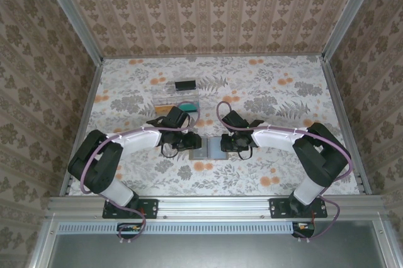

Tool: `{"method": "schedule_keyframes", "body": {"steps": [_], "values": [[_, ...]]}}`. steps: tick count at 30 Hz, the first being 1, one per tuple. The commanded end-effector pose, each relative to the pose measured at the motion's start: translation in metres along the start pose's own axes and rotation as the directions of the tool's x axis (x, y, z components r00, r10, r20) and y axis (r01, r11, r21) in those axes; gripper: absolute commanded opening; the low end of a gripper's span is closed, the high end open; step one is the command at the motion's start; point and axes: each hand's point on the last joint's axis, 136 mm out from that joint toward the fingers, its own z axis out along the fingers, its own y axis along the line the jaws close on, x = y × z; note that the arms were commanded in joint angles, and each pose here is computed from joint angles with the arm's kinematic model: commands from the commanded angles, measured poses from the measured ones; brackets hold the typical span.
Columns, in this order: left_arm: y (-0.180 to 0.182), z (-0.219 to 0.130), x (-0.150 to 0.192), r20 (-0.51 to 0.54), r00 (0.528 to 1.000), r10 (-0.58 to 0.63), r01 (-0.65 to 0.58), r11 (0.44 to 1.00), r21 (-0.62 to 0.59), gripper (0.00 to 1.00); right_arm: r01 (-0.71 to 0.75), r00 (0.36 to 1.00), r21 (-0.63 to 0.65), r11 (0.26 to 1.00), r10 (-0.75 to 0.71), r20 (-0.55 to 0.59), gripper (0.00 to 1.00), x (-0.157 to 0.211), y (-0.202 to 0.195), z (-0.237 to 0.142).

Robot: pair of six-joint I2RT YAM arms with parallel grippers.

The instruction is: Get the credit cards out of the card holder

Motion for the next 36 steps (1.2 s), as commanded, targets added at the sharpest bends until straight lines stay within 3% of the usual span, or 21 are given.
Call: {"method": "schedule_keyframes", "body": {"steps": [1,8,27,36], "values": [[0.001,-0.006,-0.003,0.015,1.000,0.021,-0.021,0.999,-0.033,0.41,0.000,0.999,0.027,1.000,0.001,-0.053,0.26,0.013,-0.006,0.013],[-0.010,-0.015,-0.010,0.058,0.997,0.042,-0.042,0.999,0.005,0.41,-0.002,0.999,0.027,1.000,0.003,-0.053,0.26,0.014,-0.007,0.013],[0.002,0.011,0.011,-0.054,0.998,0.011,-0.012,1.000,-0.009,0.40,-0.006,0.999,0.022,1.000,0.007,-0.051,0.26,0.014,-0.006,0.013],[0.001,-0.003,0.003,0.004,1.000,0.024,-0.024,1.000,-0.019,0.39,-0.008,0.999,0.022,1.000,0.009,-0.053,0.26,0.015,-0.006,0.015]]}}
